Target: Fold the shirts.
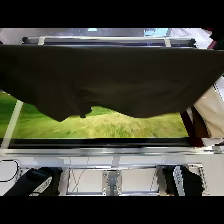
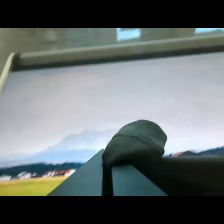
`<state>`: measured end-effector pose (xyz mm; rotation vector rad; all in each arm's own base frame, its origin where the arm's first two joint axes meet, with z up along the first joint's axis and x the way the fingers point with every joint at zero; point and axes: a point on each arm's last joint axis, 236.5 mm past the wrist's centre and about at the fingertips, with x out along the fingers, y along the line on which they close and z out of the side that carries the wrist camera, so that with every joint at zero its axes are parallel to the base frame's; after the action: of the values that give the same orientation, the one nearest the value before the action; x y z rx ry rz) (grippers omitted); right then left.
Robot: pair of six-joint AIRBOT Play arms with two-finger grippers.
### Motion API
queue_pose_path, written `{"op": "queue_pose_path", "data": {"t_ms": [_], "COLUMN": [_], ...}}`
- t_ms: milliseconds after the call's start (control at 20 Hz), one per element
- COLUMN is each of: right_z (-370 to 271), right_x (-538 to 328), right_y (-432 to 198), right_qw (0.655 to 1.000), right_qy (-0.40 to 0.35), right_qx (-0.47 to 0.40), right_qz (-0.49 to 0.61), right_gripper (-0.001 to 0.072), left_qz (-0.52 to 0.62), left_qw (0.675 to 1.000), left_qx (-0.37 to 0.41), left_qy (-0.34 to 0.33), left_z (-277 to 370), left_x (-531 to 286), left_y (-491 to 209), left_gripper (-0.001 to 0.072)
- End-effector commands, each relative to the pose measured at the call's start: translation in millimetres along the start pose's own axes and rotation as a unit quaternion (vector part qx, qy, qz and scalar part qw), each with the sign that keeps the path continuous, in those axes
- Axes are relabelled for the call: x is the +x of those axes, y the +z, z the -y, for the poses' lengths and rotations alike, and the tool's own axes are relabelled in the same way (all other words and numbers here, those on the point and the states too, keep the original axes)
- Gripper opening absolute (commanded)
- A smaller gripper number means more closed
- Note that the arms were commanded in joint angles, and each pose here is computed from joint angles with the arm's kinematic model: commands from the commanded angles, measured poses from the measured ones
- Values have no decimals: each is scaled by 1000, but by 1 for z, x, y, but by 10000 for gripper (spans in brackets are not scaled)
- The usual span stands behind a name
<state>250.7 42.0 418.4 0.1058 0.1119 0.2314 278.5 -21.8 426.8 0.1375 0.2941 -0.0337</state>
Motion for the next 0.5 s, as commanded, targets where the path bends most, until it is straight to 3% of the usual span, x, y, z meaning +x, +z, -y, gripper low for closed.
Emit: {"op": "queue_pose_path", "data": {"t_ms": [0, 200, 300, 450], "right_z": [6, 49, 73, 103], "right_x": [-1, 64, 110, 181], "right_y": [12, -29, -85, -204], "right_qw": [1000, 994, 982, 957], "right_qy": [-14, 26, 36, 11], "right_qx": [4, 89, 128, 149], "right_qz": [11, -61, -131, -247], "right_gripper": [27, 27, 28, 28], "left_qz": [60, -146, -233, -322], "left_qw": [997, 987, 967, 940], "left_qx": [-5, 68, 101, 104], "left_qy": [-57, -13, 27, 35], "left_z": [27, 49, 51, 65], "left_x": [-4, 136, 203, 291], "left_y": [29, -77, -139, -230], "left_gripper": [8, 8, 9, 9]}}
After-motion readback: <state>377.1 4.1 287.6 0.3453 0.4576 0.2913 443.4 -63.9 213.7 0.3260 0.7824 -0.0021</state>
